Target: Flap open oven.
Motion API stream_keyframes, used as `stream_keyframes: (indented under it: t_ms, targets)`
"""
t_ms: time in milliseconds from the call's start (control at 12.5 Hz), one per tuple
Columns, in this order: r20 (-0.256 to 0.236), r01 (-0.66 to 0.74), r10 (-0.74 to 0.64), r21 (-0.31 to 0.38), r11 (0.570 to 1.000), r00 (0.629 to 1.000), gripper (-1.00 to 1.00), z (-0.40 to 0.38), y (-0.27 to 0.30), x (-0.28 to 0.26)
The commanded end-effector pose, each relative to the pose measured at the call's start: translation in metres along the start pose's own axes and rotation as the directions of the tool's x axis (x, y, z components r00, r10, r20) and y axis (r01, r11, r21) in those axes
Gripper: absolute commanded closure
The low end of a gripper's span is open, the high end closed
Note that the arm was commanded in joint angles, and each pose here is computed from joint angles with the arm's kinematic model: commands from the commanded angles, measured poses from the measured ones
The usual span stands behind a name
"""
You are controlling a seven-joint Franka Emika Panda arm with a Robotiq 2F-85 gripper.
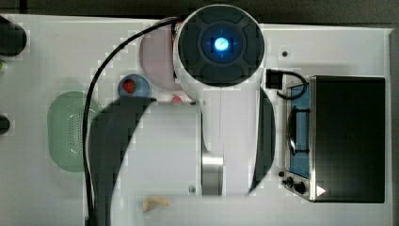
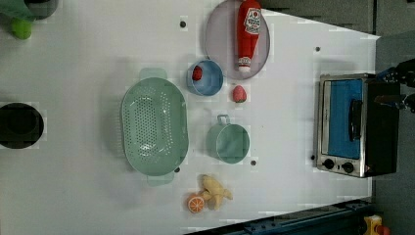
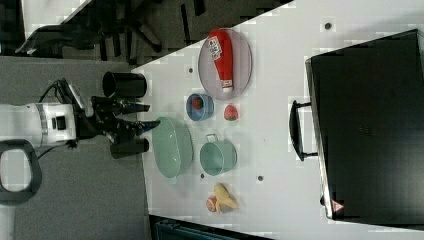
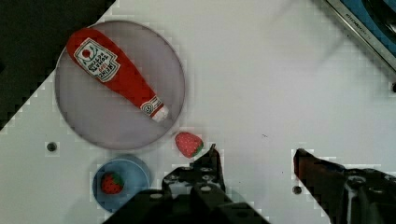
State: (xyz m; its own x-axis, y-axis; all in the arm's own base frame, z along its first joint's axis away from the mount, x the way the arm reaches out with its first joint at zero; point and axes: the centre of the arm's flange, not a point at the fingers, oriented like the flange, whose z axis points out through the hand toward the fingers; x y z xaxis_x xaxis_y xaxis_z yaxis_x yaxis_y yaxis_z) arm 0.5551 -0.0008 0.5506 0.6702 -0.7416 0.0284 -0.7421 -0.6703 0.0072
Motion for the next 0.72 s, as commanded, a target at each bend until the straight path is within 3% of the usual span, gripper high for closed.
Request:
stream_keyframes:
  t_ms: [80,240,400,480,720]
  targets:
    - [0.020,-0.068,0.069,-0.040,0.997,0.997,-0.57,-0.0376,0.1211,-0.0373]
    - [0.020,-0.068,0.069,-0.040,0.997,0.997,-0.99,-0.0376,0.1211,-0.0373]
    - [0.020,-0.068,0.069,-0.040,0.997,0.997,-1.00,-0.0376,0.1211,-0.0373]
    - [0.020,-0.068,0.069,-0.040,0.997,0.997,-0.90,-0.0377,0.1211,-0.0373]
    - [0.021,-0.069,0.070,-0.041,0.997,0.997,-0.15,-0.0373,0.1214,-0.0370]
